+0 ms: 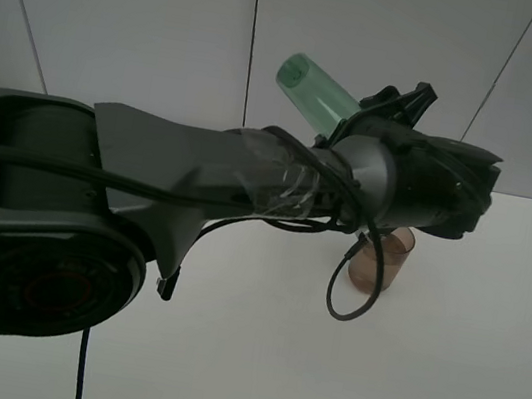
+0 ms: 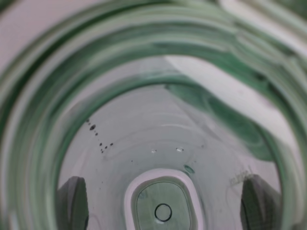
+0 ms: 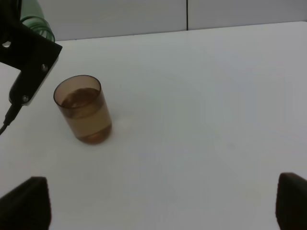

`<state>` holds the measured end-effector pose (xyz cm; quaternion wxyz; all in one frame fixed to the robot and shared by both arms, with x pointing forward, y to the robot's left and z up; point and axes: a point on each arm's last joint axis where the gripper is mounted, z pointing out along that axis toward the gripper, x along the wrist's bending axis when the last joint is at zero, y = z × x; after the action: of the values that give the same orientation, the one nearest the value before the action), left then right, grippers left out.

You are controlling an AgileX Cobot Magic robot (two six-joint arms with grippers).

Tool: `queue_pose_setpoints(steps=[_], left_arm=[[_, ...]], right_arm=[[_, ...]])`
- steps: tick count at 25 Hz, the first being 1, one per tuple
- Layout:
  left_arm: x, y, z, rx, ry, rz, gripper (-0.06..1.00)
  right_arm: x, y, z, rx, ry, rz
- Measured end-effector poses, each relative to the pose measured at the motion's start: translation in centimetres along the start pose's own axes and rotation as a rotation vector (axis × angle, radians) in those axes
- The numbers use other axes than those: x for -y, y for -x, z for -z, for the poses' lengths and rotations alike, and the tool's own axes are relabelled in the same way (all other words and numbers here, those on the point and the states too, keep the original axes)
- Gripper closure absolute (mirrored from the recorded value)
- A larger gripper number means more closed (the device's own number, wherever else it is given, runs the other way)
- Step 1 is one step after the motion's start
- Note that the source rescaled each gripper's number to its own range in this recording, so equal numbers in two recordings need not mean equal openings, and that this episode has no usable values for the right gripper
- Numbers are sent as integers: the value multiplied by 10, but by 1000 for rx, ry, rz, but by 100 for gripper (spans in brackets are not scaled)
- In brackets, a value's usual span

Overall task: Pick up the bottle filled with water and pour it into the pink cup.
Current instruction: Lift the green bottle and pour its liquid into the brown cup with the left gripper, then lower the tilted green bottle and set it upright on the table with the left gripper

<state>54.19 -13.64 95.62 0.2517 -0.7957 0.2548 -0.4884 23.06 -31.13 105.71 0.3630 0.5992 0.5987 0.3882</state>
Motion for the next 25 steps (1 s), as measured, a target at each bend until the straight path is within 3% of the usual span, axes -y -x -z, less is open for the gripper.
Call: queue_pose_setpoints(steps=[4, 8, 12, 20, 25], left_arm=[[-2, 3, 0, 29, 21, 73, 93], [-1, 5, 0, 81, 51, 217, 93], [14, -2, 4, 131, 77, 451, 93], [65, -18, 4, 294, 92, 1072, 93], [94, -24, 1, 392, 92, 1312, 93]], right_arm=[[0, 0, 0, 0, 0, 0], [0, 0, 0, 0, 0, 0], [0, 0, 0, 0, 0, 0], [0, 0, 0, 0, 0, 0], [0, 0, 0, 0, 0, 0]])
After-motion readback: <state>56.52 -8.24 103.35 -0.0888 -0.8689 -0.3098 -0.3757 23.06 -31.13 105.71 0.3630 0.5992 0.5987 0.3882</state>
